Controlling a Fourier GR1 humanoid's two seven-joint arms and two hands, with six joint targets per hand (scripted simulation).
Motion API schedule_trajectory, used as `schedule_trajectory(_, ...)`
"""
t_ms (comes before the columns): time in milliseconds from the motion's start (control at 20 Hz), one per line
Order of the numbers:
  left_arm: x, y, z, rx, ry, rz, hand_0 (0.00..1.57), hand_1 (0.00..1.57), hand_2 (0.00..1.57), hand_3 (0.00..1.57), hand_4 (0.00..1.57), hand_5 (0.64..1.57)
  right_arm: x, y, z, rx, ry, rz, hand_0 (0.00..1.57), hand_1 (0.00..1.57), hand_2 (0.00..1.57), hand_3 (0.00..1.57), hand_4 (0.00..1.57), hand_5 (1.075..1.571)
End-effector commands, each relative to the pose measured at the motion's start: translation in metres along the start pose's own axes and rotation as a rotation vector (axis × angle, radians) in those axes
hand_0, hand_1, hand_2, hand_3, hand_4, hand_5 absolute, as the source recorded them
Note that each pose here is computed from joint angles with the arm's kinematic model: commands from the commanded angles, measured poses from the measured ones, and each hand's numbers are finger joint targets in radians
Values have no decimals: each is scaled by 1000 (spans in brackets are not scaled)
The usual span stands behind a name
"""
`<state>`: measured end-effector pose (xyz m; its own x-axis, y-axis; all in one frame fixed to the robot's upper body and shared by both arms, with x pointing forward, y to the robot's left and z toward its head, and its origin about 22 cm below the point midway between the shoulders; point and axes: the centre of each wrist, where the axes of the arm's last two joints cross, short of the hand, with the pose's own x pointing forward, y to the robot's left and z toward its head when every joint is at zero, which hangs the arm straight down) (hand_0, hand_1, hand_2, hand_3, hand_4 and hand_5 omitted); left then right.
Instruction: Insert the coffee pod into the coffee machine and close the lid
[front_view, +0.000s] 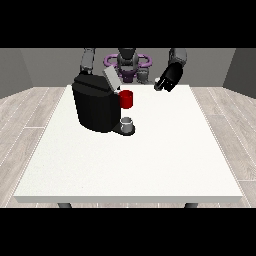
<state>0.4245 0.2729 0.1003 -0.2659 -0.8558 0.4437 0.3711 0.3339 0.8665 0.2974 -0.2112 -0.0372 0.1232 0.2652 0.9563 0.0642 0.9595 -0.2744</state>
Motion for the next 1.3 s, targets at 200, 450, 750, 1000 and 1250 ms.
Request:
schedule_trajectory(200, 45, 5, -22, 42, -26, -26, 1331, 1331, 1351, 1323, 592, 1571, 27, 13, -12, 14, -39, -14, 0, 0, 0, 0, 0, 1571)
schedule_trajectory(450, 101, 70, -33, 49, -33, 65, 956, 956, 1160, 1358, 517, 1571, 34, 14, -19, 60, -85, -54, 0, 0, 0, 0, 0, 1571)
schedule_trajectory(750, 70, 101, -14, 163, 27, 73, 1256, 1256, 1287, 1265, 488, 1571, 52, 11, -10, 79, -164, -22, 0, 0, 0, 0, 0, 1571)
schedule_trajectory(1000, 72, 137, 0, 211, 22, 29, 1225, 1225, 1279, 1251, 482, 1571, 70, -6, -20, 44, -227, -37, 0, 0, 0, 0, 0, 1571)
schedule_trajectory(1250, 76, 128, -8, 210, 2, 57, 1265, 1265, 1303, 1256, 465, 1571, 82, -10, -23, 25, -235, -65, 0, 0, 0, 0, 263, 1571)
